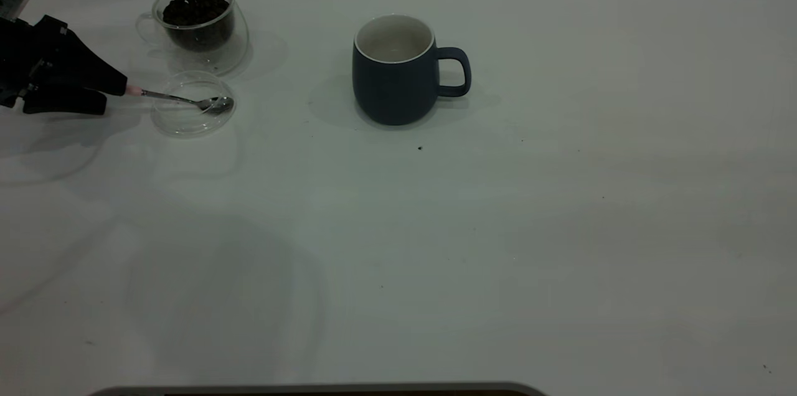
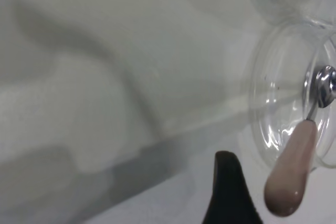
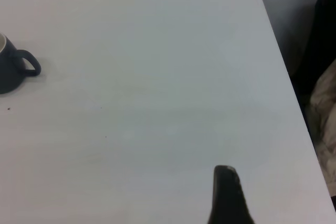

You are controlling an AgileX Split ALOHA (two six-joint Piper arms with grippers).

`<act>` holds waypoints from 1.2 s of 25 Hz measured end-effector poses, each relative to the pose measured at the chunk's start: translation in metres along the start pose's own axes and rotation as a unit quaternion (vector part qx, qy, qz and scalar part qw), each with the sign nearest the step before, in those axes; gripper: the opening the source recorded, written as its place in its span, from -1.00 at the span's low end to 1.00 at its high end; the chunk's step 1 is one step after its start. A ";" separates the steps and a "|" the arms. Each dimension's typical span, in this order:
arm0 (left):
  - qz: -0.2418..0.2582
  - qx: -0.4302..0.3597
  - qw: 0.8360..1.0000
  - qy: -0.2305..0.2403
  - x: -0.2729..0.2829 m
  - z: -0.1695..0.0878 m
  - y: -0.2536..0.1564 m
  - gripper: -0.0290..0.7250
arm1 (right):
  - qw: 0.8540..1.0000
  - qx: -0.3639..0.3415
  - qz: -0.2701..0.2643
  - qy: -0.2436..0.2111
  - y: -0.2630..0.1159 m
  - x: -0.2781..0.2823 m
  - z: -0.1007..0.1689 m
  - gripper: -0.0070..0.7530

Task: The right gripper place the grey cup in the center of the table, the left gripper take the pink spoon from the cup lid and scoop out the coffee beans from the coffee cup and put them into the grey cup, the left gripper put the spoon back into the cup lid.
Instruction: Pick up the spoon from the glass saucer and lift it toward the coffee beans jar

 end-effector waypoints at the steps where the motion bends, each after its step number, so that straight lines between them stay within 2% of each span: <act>1: 0.001 -0.001 1.000 0.000 0.000 0.000 0.000 0.56 | 1.000 0.000 0.000 0.000 0.000 0.000 0.000 0.42; 6: 0.002 -0.013 1.000 -0.003 0.000 -0.001 -0.001 0.50 | 1.000 0.000 0.001 0.000 0.000 0.000 0.000 0.42; 20: -0.005 -0.018 1.000 0.005 0.000 0.001 0.002 0.07 | 1.000 0.000 0.001 0.000 0.000 0.000 0.000 0.42; 30: -0.026 -0.001 0.999 -0.028 0.000 -0.011 0.010 -0.37 | 1.000 0.000 0.001 0.000 0.000 0.000 0.000 0.42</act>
Point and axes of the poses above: a point on each arm's last joint axis where the gripper is mounted, x pointing back along that axis away from the gripper, z along the wrist's bending axis when the last joint is at zero, y = z × x, the point moved 10 cm from there along -x, pointing out along that axis toward the gripper, and after that the axes turned 9 degrees about x, right-handed, at the moved point
